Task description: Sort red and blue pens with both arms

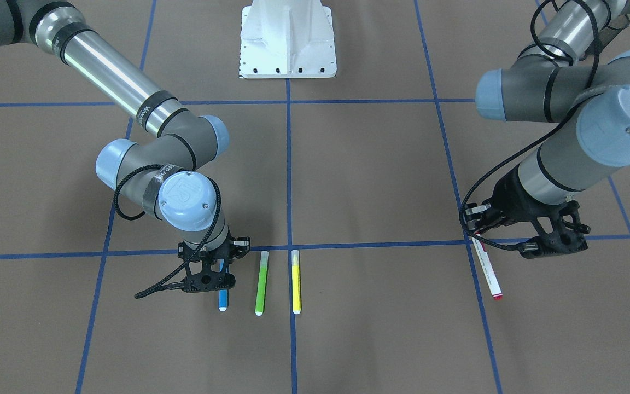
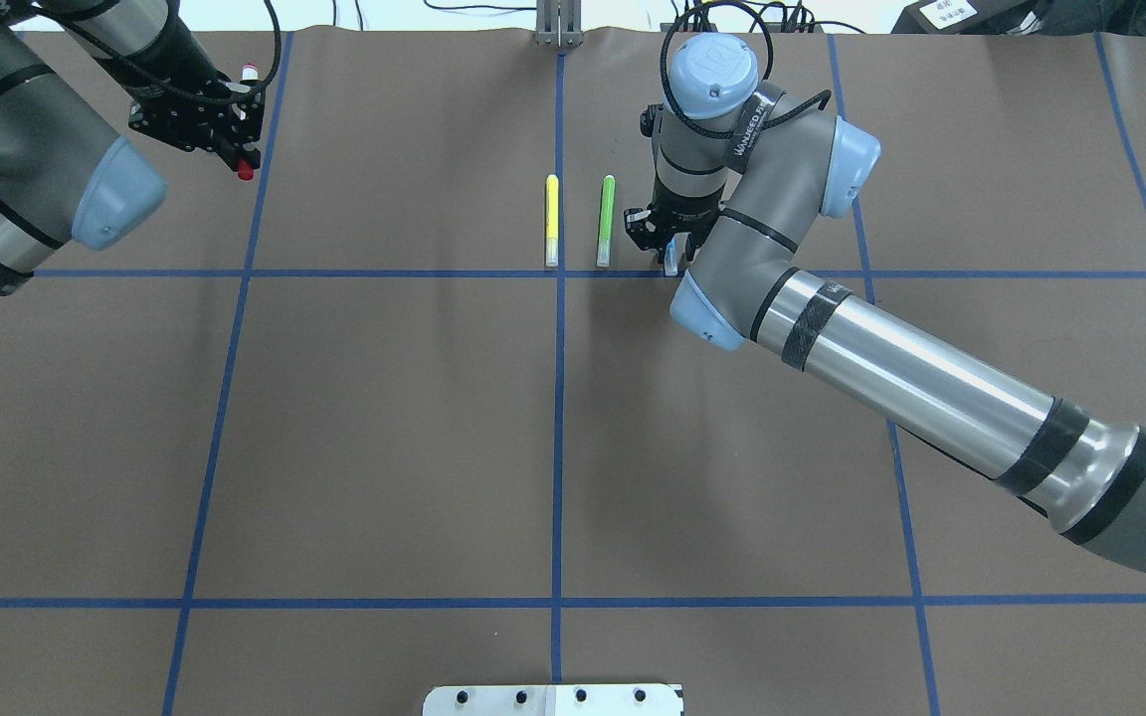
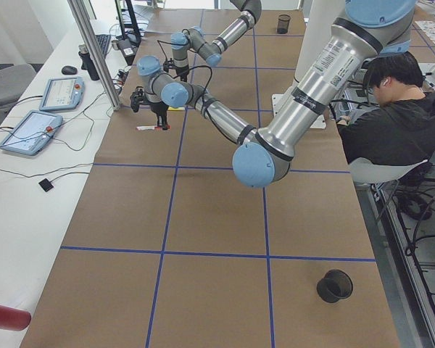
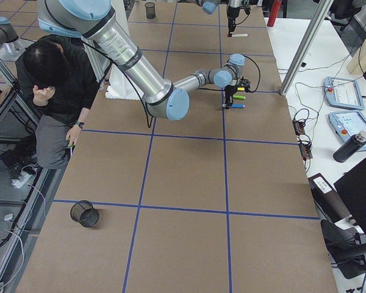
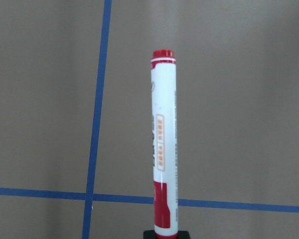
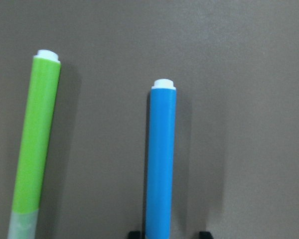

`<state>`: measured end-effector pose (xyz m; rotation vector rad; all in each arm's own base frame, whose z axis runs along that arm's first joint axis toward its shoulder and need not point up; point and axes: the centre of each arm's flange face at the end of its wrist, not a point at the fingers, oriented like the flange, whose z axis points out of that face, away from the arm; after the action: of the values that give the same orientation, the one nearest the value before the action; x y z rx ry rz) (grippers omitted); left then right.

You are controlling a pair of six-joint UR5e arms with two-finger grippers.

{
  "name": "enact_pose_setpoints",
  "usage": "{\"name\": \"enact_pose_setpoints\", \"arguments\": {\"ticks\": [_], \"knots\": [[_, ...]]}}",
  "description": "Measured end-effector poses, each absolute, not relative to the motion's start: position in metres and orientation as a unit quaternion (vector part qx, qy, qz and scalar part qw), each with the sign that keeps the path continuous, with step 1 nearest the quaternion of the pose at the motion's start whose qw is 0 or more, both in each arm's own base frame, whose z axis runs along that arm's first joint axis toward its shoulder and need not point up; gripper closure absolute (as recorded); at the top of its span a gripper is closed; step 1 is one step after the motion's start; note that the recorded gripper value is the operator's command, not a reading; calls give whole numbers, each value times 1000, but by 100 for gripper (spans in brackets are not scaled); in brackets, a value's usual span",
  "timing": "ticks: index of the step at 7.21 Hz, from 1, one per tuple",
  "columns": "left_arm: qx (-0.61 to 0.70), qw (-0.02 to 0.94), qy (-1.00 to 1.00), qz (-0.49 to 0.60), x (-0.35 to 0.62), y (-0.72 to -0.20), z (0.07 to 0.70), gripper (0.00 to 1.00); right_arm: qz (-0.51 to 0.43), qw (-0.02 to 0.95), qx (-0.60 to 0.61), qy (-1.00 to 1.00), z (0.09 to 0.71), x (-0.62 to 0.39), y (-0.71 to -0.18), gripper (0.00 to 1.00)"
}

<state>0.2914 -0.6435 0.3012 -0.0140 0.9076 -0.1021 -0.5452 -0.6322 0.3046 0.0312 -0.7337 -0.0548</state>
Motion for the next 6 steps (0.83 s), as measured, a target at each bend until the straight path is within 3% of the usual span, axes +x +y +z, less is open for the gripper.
{"name": "enact_pose_setpoints", "arguments": {"ticks": [6], "knots": [[-6, 897, 439, -50, 290, -643, 300, 100, -21, 928, 31, -372, 279, -531, -634, 100]]}}
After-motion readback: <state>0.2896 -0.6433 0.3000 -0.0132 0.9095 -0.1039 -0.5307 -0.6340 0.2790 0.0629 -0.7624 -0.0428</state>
